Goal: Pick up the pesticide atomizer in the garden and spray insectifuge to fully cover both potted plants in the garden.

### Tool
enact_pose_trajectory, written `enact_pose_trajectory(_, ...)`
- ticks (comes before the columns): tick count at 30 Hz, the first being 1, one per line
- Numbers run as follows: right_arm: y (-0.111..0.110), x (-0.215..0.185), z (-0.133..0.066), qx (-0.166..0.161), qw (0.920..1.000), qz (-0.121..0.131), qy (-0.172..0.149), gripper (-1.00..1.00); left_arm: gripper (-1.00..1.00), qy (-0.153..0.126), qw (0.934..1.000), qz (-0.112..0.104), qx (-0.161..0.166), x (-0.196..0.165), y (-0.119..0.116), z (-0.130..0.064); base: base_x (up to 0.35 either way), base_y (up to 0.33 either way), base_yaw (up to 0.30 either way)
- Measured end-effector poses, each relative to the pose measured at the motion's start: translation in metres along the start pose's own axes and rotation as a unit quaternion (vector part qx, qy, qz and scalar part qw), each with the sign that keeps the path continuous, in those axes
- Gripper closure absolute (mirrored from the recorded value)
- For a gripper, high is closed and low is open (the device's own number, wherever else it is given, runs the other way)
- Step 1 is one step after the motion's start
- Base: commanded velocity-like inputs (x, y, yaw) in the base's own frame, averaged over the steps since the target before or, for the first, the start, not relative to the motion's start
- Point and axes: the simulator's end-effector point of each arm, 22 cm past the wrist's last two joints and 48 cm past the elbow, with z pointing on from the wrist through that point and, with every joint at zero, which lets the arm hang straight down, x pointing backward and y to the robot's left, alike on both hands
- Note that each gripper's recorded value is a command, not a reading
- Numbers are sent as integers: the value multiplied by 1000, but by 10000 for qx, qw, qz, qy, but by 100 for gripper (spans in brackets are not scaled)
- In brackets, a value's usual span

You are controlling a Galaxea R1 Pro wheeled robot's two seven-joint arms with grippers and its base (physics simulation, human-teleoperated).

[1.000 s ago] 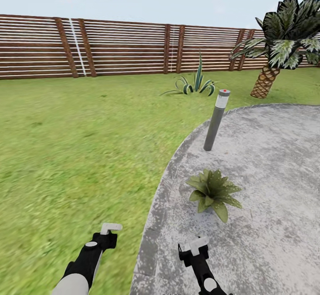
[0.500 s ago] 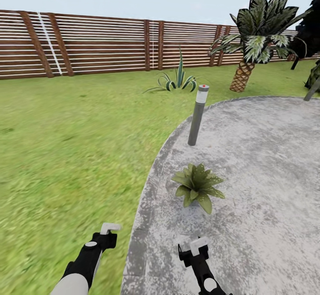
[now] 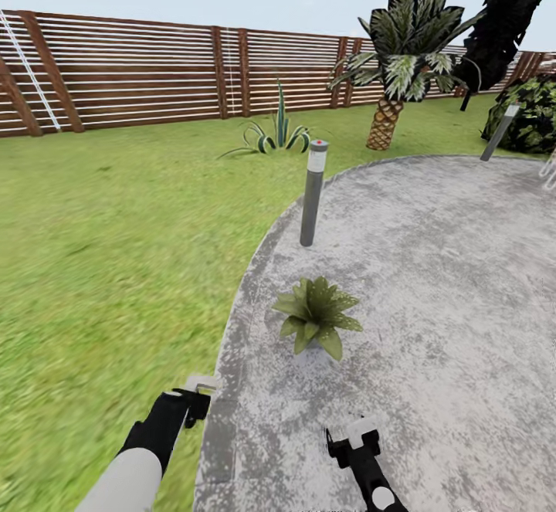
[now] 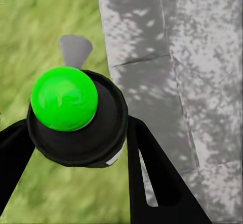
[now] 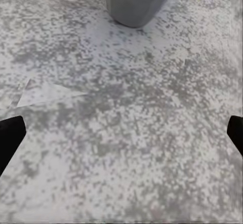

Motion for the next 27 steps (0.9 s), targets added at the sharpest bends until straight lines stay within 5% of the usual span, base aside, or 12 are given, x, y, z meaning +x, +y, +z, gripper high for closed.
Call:
enact_pose_trajectory(2, -2, 2, 0, 17, 10000, -6, 16, -100, 100, 122, 9996, 265, -18, -23, -3, -4, 0, 0, -251)
enact_pose_trajectory(3, -7, 11, -2, 42, 9999, 3, 99, -100, 100, 432, 9985, 338, 24, -45, -5, -11, 0, 0, -228)
enact_pose_trajectory(4, -16, 24, -5, 113, 9996, 64, 234, -100, 100, 369, 9985, 402, 100, -84, -4, -22, 0, 0, -175)
enact_pose_trajectory(6, -44, 53, -12, 499, 9959, 529, 538, -100, 100, 521, 9945, 733, 543, -123, -23, -40, 0, 0, -184)
enact_pose_trajectory(8, -55, 63, -15, 687, 9926, 771, 643, -100, 100, 742, 9911, 875, 673, -133, -30, -51, 0, 0, -231)
enact_pose_trajectory(12, -65, 70, -17, 794, 9906, 862, 708, -100, 100, 1243, 9833, 1027, 840, -136, -42, -68, 0, 0, -283)
enact_pose_trajectory(21, -70, 71, -17, 737, 9927, 648, 699, -100, 100, 1317, 9738, 1040, 1534, -156, -50, -90, 0, 0, -182)
enact_pose_trajectory(25, -61, 67, -15, 449, 9969, 13, 652, -100, 100, 1598, 9549, 1552, 1963, -140, -69, -101, 0, 0, -5)
enact_pose_trajectory(27, -60, 66, -15, 425, 9970, -64, 648, -100, 100, 1721, 9474, 1765, 2041, -131, -76, -103, 0, 0, 0)
